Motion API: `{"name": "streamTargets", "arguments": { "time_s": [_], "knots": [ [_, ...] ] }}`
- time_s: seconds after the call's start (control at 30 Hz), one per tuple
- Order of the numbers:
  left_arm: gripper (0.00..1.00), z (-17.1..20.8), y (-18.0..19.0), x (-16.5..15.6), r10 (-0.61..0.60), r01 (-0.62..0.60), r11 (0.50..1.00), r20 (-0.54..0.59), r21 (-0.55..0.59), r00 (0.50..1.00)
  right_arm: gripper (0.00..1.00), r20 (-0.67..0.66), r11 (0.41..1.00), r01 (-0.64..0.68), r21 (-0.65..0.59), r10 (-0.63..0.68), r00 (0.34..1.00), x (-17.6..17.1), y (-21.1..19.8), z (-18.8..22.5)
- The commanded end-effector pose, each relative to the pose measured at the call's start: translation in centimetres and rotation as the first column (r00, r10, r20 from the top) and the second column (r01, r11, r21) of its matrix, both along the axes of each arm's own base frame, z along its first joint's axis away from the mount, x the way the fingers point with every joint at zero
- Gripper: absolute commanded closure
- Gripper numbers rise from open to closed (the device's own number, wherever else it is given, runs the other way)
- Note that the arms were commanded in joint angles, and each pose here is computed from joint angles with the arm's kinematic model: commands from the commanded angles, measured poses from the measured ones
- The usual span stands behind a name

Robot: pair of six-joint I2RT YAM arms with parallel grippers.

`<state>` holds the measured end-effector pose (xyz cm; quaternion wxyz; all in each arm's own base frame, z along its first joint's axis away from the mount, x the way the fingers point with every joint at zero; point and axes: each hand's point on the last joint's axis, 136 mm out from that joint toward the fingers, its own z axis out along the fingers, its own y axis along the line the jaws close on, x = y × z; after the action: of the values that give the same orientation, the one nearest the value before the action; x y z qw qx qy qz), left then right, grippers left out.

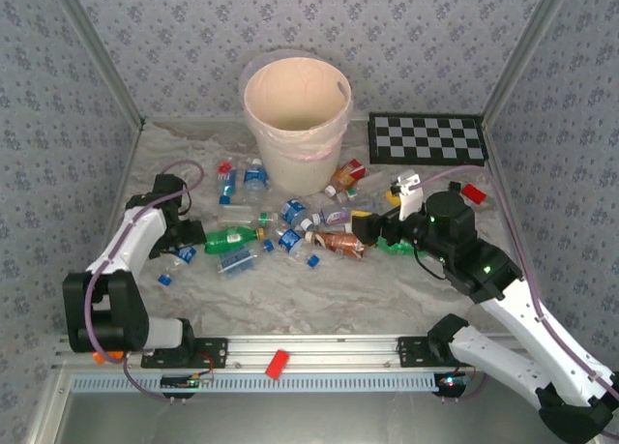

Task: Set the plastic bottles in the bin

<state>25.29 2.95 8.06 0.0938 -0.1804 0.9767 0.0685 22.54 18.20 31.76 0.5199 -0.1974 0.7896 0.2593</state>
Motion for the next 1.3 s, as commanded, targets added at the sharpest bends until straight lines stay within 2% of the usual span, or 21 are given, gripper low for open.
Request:
{"name": "streamTargets", "arguments": {
  "time_s": [0.0,0.37,0.83,0.97,1.07,1.17,1.27],
  "knots": [
    [0.17,-0.2,0.0,0.3,-0.014,0.013,1.0,-0.041,-0.019,0.999,0.0,0.013,1.0,-0.013,0.002,0.013,1.0,-0.1,0.0,0.0],
    [0.2,-2.0,1.3,1.1,0.042,-0.046,0.998,-0.09,-0.042,0.995,0.0,0.019,1.0,-0.007,0.013,0.006,1.0,0.1,-0.2,0.3],
    [0.21,-4.0,0.0,1.3,0.056,-0.076,0.986,-0.133,-0.15,0.99,0.0,0.022,1.0,0.0,0.019,-0.001,1.0,0.5,-0.3,0.4],
    [0.29,-4.6,-0.1,1.3,0.052,-0.077,0.983,-0.154,-0.164,0.987,0.0,0.027,1.0,0.003,0.022,-0.004,1.0,0.5,-0.3,0.6],
    [0.29,-4.6,0.0,1.4,0.058,-0.083,0.983,-0.154,-0.163,0.986,0.0,0.026,1.0,0.005,0.022,-0.006,1.0,0.6,-0.3,0.5],
    [0.44,-4.2,0.1,1.5,0.058,-0.08,0.984,-0.14,-0.157,0.988,0.0,0.025,1.0,0.006,0.024,-0.007,1.0,0.6,-0.4,0.6],
    [0.46,-3.5,0.2,1.5,0.064,-0.081,0.985,-0.115,-0.15,0.991,0.0,0.026,1.0,0.006,0.027,-0.007,1.0,0.6,-0.4,0.7]
  ]
}}
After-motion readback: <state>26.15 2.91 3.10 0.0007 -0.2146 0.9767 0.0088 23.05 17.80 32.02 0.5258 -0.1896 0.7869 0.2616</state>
